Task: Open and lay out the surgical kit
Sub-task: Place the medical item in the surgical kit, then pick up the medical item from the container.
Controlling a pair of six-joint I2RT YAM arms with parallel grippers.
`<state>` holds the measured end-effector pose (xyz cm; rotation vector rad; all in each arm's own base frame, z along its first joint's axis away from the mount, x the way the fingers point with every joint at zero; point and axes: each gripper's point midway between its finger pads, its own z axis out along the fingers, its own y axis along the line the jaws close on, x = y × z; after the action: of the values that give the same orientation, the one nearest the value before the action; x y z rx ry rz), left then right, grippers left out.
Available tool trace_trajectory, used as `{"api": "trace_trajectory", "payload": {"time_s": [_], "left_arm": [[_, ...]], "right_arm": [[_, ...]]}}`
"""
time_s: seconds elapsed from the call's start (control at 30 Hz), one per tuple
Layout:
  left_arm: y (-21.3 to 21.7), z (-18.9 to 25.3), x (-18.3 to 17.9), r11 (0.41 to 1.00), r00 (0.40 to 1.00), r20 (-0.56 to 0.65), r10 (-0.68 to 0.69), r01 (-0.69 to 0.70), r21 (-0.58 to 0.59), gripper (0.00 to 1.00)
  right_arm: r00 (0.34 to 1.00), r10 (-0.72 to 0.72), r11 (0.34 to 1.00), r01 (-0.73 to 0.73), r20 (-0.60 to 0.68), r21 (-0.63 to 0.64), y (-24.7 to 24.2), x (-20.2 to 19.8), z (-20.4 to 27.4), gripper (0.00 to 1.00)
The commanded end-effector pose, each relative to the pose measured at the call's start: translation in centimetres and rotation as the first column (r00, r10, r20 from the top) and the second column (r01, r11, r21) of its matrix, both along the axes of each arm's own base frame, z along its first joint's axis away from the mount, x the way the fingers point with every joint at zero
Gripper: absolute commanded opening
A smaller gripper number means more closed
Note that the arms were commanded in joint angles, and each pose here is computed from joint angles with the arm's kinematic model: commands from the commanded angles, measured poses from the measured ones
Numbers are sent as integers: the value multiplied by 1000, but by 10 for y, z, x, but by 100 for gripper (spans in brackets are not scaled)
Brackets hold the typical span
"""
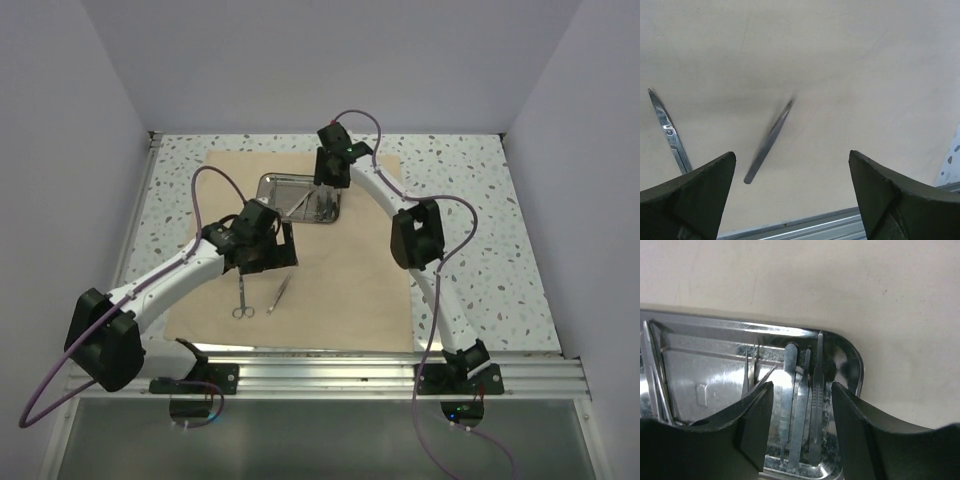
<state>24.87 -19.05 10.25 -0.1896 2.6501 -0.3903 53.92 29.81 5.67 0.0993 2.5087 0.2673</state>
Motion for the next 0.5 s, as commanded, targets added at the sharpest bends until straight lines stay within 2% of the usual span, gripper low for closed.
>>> {"api": "trace_trajectory", "payload": {"time_s": [0.0,0.13,0.47], "left_arm": [[4,27,-1,999,999,36,32,-32,-12,99],[8,31,-3,1000,999,41,28,-28,1,98],[12,38,22,995,997,75,-34,27,93,98]], "right_arm": [[986,-83,997,82,147,11,-4,34,29,53],[980,-113,993,117,166,-18,-12,43,21,49],[979,-125,989,136,161,-59,-15,47,-3,43]]}}
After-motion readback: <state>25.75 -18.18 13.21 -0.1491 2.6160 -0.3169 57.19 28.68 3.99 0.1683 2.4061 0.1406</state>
